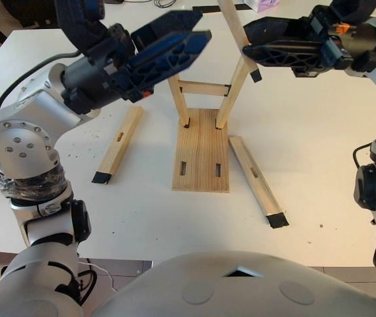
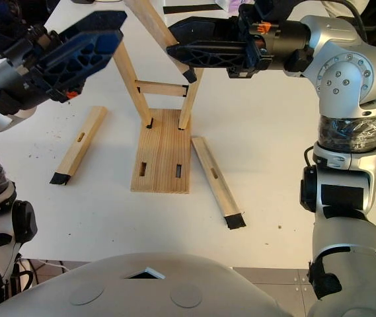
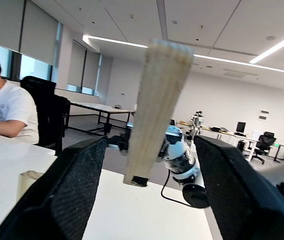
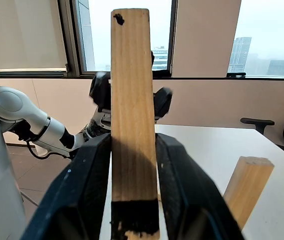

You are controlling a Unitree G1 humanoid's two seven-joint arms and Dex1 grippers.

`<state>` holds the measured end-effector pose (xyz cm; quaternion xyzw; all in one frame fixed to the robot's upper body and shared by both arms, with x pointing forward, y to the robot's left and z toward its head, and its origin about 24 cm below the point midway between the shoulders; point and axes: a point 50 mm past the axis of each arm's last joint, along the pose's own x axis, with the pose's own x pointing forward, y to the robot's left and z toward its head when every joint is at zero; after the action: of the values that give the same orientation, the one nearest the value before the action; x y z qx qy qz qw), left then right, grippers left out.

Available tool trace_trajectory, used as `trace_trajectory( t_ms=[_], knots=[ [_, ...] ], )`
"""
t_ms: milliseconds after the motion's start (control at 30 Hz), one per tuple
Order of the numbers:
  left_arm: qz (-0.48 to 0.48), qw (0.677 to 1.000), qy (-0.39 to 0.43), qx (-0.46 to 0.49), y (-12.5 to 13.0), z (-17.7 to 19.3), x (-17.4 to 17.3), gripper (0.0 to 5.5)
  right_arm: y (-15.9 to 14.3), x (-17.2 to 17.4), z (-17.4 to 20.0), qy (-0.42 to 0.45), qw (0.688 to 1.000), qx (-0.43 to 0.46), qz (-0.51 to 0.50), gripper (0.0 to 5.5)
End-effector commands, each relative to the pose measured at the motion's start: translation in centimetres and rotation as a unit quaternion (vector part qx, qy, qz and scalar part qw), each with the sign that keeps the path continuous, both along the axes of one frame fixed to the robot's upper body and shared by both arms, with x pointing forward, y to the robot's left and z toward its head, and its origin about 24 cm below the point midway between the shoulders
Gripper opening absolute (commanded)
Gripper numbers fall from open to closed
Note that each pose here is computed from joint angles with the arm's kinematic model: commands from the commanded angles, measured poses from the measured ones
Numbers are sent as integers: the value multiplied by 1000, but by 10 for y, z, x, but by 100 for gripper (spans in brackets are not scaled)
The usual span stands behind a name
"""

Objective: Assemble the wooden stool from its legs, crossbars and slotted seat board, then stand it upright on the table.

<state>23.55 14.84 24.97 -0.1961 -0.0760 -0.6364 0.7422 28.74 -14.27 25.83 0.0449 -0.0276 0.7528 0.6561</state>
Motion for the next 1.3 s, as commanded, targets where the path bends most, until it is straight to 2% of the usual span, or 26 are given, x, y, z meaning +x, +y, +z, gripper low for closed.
trace_trajectory(
  t_ms=[33, 667, 1033, 1267, 1300],
  knots=[
    [3, 1000, -10, 18, -1, -2, -1, 321, 3, -4, -5, -4, 999, -28, 16, 132],
    [-7, 999, -28, 35, -7, -6, -3, 321, 17, -7, -31, 14, 999, -49, 12, 132],
    [-11, 998, -40, 46, -6, -9, -3, 141, 16, -6, -39, 18, 998, -64, 3, 132],
    [-4, 998, -44, 54, -3, -14, -3, 134, 14, -2, -42, 17, 998, -61, -19, 132],
    [-1, 998, -44, 53, -2, -16, -3, 134, 13, 0, -42, 14, 998, -56, -26, 169]
  ],
)
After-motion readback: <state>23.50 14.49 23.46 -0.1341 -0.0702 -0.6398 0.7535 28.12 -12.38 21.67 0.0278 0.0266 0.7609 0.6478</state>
